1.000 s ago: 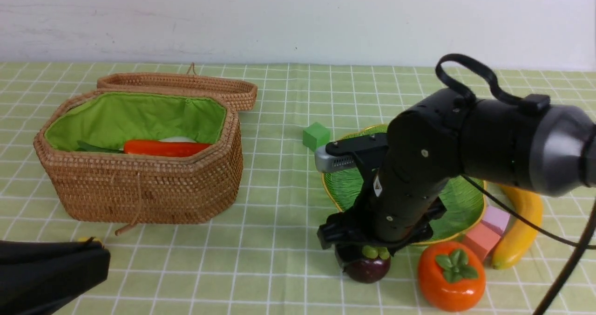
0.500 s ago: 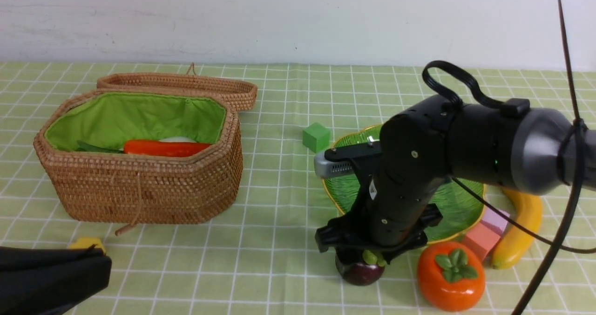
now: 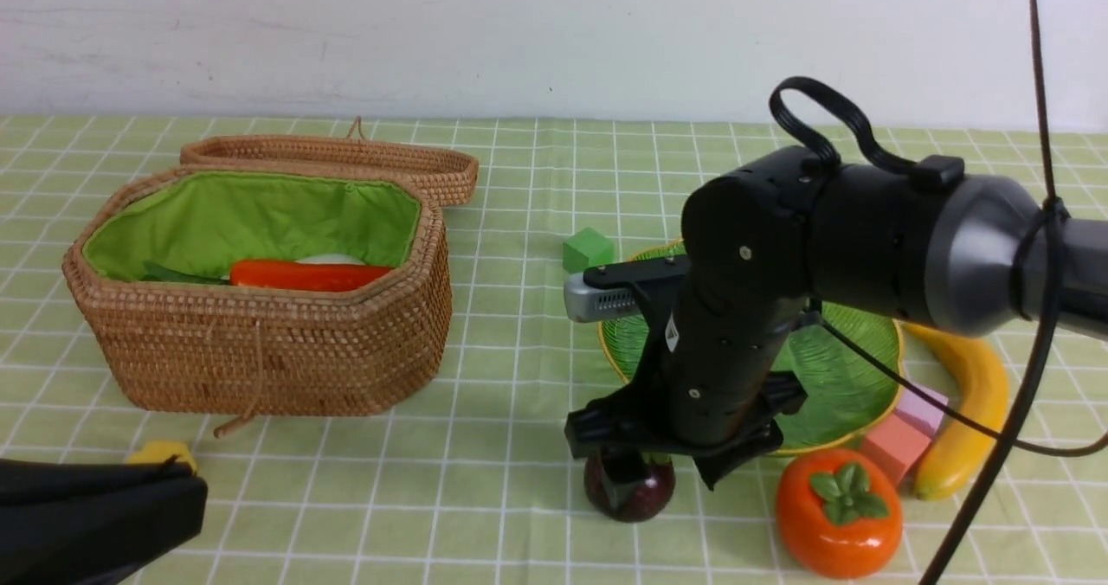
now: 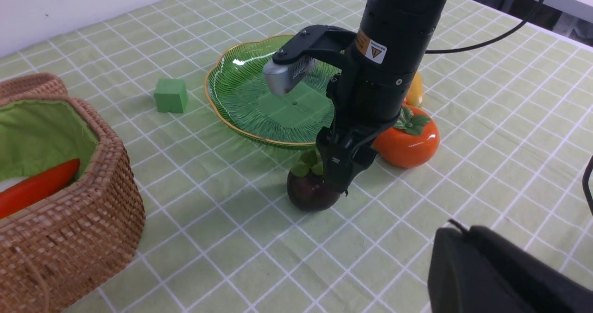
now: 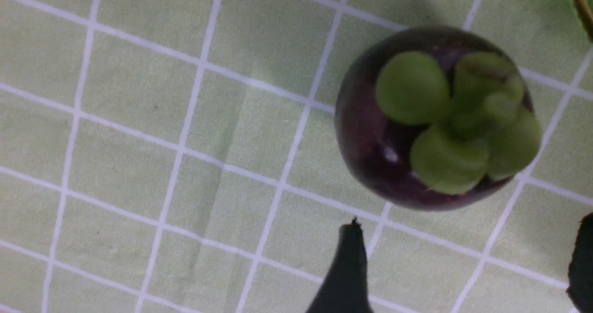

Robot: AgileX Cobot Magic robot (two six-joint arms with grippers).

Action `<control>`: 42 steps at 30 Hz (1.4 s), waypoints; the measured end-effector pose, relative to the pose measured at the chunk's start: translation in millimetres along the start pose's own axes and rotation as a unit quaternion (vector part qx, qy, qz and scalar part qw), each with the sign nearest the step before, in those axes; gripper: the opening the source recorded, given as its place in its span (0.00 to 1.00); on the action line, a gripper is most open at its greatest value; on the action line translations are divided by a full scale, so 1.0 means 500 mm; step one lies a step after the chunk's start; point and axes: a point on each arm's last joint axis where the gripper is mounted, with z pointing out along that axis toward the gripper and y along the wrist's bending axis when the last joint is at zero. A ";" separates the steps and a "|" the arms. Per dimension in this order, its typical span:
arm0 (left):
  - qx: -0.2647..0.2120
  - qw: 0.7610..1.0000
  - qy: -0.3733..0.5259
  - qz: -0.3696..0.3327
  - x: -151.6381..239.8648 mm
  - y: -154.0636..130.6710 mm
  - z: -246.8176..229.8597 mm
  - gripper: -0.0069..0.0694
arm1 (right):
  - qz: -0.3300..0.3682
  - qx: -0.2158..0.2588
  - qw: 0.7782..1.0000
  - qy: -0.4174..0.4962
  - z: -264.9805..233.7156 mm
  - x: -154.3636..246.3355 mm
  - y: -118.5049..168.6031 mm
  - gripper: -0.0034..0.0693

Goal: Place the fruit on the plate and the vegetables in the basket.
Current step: Use the right arm to grab a mangosteen and put it into the right plate

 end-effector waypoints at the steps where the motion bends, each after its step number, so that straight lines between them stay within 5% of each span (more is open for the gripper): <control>1: 0.000 1.000 0.000 0.000 0.000 0.000 0.000 0.08 | 0.000 -0.001 1.000 -0.001 0.000 -0.001 0.000 0.88; 42: 0.001 1.000 0.003 0.000 0.001 0.000 0.000 0.11 | -0.008 0.005 1.000 -0.003 0.091 -0.029 -0.001 0.84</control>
